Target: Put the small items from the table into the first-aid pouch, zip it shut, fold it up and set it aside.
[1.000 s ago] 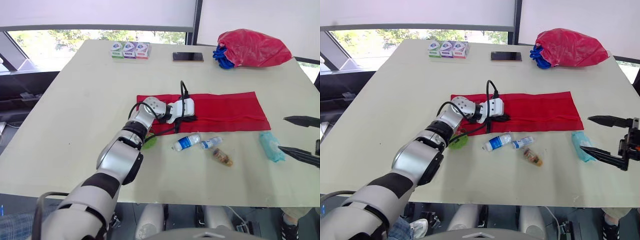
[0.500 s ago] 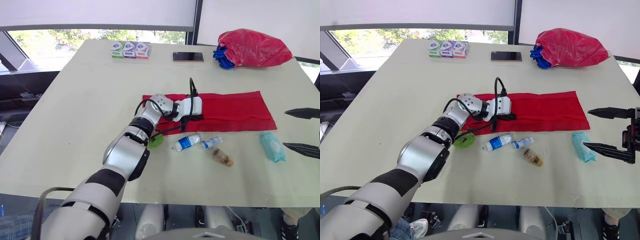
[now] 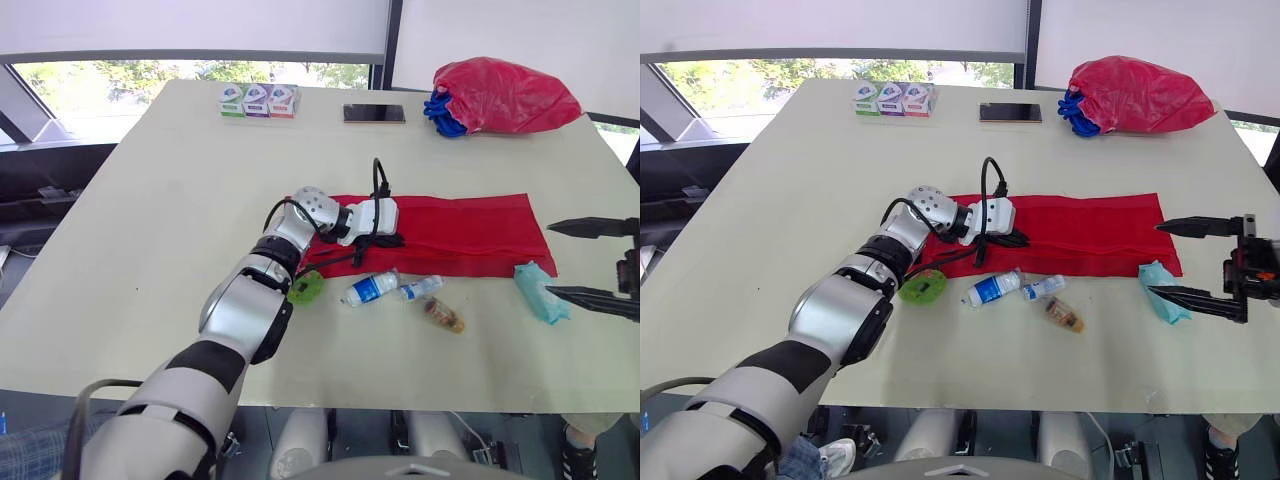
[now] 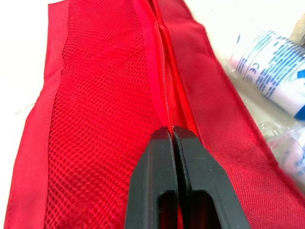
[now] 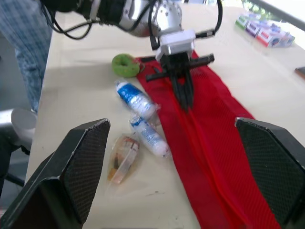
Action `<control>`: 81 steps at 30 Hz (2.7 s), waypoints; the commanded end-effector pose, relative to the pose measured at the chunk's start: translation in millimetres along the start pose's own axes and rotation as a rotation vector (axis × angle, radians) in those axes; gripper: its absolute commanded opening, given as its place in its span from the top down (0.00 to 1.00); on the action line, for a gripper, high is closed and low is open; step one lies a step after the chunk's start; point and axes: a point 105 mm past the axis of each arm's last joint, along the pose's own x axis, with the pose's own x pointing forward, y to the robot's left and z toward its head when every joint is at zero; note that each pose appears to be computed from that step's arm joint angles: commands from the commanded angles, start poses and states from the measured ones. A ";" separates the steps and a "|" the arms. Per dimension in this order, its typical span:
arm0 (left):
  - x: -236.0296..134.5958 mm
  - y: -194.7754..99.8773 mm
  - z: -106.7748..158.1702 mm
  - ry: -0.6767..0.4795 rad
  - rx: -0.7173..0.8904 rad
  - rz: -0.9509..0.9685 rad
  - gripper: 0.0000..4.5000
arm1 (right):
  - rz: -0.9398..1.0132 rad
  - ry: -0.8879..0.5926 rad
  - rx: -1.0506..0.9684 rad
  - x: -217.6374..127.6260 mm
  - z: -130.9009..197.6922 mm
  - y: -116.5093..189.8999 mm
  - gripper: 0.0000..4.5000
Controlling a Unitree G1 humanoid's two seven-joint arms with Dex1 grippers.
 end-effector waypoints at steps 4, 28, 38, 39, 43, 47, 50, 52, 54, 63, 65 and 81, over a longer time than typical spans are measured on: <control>-7.5 -0.8 -2.1 -0.014 0.021 0.015 0.99 | 0.019 0.061 -0.082 55.6 6.5 -0.8 0.00; -27.5 -6.0 -16.4 -0.008 -0.001 0.031 0.99 | 0.192 0.352 -0.236 206.2 -15.2 29.0 0.00; -31.6 -9.5 -21.6 0.005 -0.008 0.020 0.99 | 0.233 0.447 -0.262 224.4 -18.3 39.7 0.00; -31.8 -9.5 -21.8 0.006 -0.008 0.019 1.00 | 0.225 0.450 -0.269 227.7 -17.9 39.3 0.11; -31.5 -8.6 -20.9 0.006 -0.009 0.020 1.00 | 0.210 0.475 -0.288 232.9 -18.9 37.6 0.49; -30.6 -8.5 -19.8 0.002 -0.007 0.018 1.00 | 0.206 0.480 -0.292 232.8 -16.3 37.0 0.92; -30.1 -8.9 -19.6 -0.002 -0.008 0.019 1.00 | 0.195 0.439 -0.244 230.1 -5.9 36.1 0.98; -30.3 -8.5 -19.1 -0.007 -0.011 0.022 1.00 | 0.179 0.432 -0.222 223.4 -1.9 32.4 0.98; -30.8 -8.3 -18.8 -0.012 -0.014 0.024 1.00 | 0.161 0.431 -0.190 213.0 0.9 28.2 0.98; -32.1 -7.6 -18.4 -0.021 -0.022 0.034 1.00 | -0.039 0.522 -0.140 159.8 -6.3 -12.6 0.98; -31.5 -8.2 -18.6 -0.021 -0.023 0.032 1.00 | -0.075 0.538 -0.138 156.5 -10.8 -17.9 0.98; -27.4 -13.6 -19.4 -0.024 -0.019 0.011 1.00 | -0.190 0.539 -0.016 161.3 -37.6 -31.1 0.65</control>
